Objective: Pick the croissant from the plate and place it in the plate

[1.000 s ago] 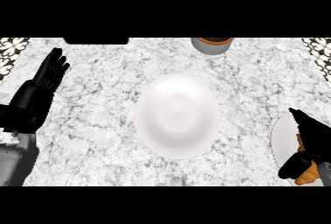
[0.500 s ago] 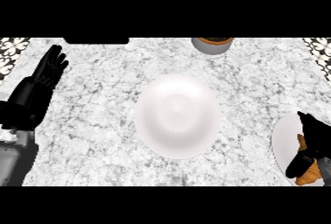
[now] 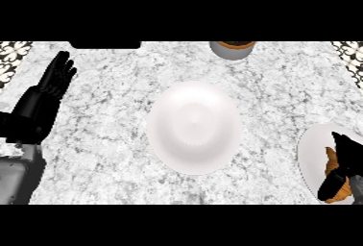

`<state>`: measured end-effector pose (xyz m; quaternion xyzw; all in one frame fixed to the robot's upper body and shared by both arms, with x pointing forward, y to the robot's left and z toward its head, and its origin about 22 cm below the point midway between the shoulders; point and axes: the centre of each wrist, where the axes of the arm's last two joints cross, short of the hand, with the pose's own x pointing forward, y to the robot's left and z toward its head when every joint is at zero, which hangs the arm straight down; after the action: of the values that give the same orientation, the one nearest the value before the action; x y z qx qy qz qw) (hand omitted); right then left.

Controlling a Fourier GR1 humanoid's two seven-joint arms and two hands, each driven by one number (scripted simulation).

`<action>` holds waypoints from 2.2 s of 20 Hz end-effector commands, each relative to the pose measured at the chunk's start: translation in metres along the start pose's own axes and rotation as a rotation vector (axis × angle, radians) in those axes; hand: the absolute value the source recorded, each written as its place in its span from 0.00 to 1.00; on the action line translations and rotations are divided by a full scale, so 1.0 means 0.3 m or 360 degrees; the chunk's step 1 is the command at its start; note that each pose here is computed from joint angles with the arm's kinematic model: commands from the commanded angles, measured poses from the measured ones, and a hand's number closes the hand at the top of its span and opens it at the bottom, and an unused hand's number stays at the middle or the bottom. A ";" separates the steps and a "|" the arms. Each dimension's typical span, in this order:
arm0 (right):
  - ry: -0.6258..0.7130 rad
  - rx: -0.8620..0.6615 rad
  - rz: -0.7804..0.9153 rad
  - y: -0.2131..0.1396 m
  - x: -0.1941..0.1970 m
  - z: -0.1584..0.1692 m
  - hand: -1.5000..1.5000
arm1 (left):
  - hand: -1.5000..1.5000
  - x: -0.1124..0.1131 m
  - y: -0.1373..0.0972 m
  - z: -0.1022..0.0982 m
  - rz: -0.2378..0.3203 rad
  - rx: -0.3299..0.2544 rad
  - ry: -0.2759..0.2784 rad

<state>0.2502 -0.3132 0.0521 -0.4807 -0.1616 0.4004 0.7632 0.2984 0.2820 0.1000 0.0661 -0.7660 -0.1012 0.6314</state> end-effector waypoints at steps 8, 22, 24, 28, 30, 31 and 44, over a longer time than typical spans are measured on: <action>0.0154 0.0145 0.0068 0.128 -0.037 -0.078 0.00 | 0.50 -0.053 0.033 -0.013 0.0006 -0.0002 0.0013; -0.0046 -0.0527 0.0149 0.089 -0.043 -0.137 1.00 | 0.50 0.042 0.020 -0.009 0.0021 -0.0016 0.0004; -0.0052 -0.0578 0.0095 0.152 -0.031 -0.063 1.00 | 0.50 0.024 -0.019 -0.025 0.0014 0.0001 0.0005; 0.0012 -0.0516 -0.0203 0.321 -0.161 0.119 1.00 | 0.50 -0.043 0.057 0.048 -0.0013 0.0068 0.0091; 0.0024 -0.0557 -0.0294 0.294 -0.192 0.218 1.00 | 0.50 -0.017 0.080 0.058 -0.0048 0.0115 0.0072; 0.0003 -0.0591 -0.0330 0.337 -0.217 0.259 1.00 | 0.50 -0.006 0.094 0.061 -0.0020 0.0073 0.0080; -0.0764 -0.0989 -0.0960 0.121 -0.127 0.712 1.00 | 0.50 -0.006 -0.005 0.027 0.0018 0.0012 0.0022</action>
<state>0.0860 -0.2269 0.0981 -0.5452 -0.4960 0.2435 0.6305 0.2958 0.2917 0.1045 0.0723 -0.7594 -0.0909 0.6401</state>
